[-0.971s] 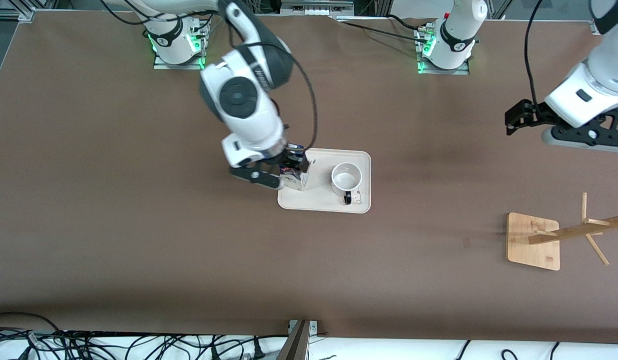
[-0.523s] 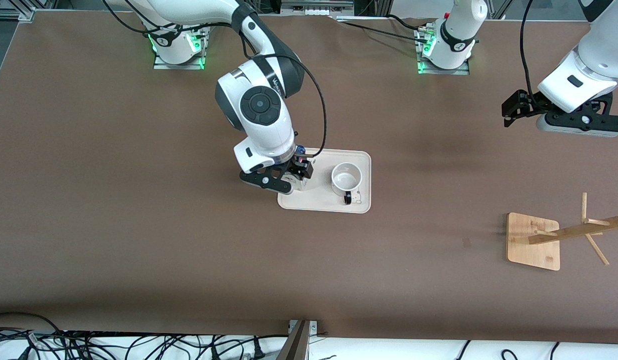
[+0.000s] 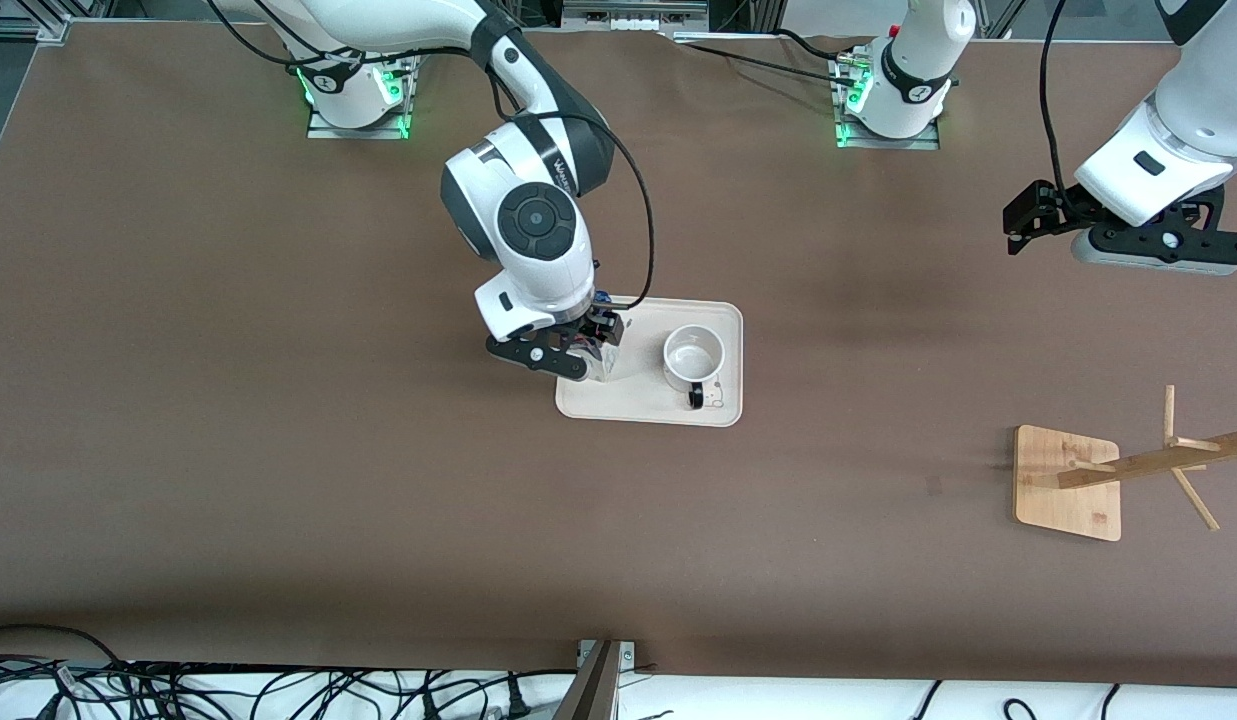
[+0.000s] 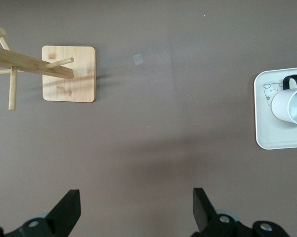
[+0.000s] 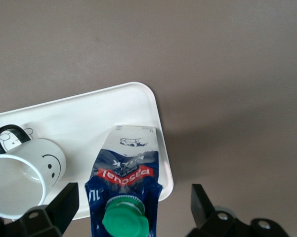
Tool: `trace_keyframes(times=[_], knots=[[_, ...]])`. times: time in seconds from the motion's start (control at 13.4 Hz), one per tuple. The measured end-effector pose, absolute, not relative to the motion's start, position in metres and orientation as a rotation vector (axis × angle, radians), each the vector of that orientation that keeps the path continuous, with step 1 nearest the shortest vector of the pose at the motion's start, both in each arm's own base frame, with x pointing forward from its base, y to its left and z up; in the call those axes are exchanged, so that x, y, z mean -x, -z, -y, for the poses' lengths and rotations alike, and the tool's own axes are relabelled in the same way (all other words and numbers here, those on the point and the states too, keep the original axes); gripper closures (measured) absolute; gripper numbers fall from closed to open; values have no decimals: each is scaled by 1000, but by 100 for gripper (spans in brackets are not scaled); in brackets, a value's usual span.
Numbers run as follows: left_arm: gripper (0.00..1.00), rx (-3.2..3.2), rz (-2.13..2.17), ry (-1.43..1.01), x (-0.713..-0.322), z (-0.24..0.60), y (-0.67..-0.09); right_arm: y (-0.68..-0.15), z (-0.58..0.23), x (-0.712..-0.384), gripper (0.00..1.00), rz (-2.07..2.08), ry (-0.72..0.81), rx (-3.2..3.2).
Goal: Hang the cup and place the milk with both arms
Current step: 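Carry the milk carton off the tray with the right gripper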
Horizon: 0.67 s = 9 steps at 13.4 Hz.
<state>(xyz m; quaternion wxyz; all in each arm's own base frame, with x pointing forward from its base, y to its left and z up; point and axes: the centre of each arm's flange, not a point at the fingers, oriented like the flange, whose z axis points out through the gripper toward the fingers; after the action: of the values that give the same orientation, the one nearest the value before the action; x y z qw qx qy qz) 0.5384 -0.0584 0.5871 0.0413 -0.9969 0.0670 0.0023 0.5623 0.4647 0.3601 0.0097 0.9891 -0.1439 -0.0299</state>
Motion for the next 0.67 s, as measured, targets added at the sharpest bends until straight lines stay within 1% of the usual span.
trace_keyframes(times=[0.22, 0.3, 0.37, 0.52, 0.6, 0.67], knots=[[0, 3052, -205, -8, -538, 58, -587, -351, -472, -552, 0, 435, 112, -3078], [0, 3052, -206, -8, -538, 59, -587, -345, -477, -546, 2, 431, 121, -3072], [0, 3052, -206, -8, -538, 59, -587, -340, -481, -540, 7, 424, 125, -3068], [0, 3052, -206, -8, -538, 59, -587, -336, -485, -535, 28, 417, 127, -3066], [0, 3052, -207, -8, -538, 59, -587, -337, -486, -535, 40, 416, 127, -3066], [0, 3052, -209, -8, -538, 60, -587, -337, -485, -535, 48, 417, 126, -3066]])
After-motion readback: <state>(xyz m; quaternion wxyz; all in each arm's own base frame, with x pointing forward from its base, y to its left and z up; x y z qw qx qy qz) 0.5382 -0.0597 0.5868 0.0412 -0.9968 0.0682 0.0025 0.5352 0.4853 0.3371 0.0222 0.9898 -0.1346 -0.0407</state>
